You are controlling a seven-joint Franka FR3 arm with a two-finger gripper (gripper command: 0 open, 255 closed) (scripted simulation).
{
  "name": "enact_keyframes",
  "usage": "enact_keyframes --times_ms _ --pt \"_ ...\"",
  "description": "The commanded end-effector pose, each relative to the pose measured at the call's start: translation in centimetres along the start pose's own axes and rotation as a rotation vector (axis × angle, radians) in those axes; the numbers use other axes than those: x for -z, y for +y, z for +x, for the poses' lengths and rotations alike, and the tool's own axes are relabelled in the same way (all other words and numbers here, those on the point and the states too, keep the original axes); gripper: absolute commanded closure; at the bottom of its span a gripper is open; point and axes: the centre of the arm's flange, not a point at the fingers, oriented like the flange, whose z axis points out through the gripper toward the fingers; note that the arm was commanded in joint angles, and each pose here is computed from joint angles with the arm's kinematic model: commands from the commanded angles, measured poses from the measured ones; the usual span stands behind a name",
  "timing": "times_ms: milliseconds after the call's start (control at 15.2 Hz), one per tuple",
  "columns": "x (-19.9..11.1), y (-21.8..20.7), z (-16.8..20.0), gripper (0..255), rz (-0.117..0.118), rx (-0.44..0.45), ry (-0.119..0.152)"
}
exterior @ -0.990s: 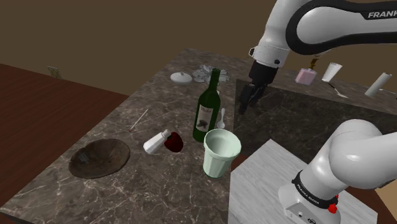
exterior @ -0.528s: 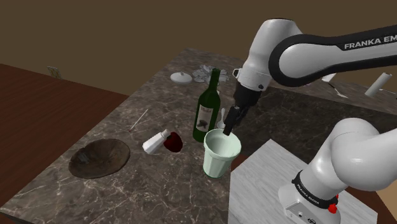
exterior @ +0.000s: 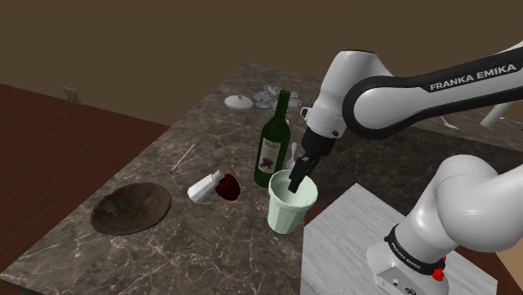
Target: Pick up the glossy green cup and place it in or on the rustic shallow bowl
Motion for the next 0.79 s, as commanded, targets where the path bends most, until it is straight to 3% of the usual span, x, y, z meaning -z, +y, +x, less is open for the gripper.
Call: enact_keyframes --times_ms 0,396,462,726 --pt "-0.31 -0.01 -0.02 0 0.000 0.000 0.001" --pt "-0.30 -0.01 -0.02 0 0.000 0.000 0.001" --pt "-0.30 -0.01 -0.02 255 0.000 0.000 0.001" --pt "-0.30 -0.01 -0.02 255 0.000 0.000 0.001"
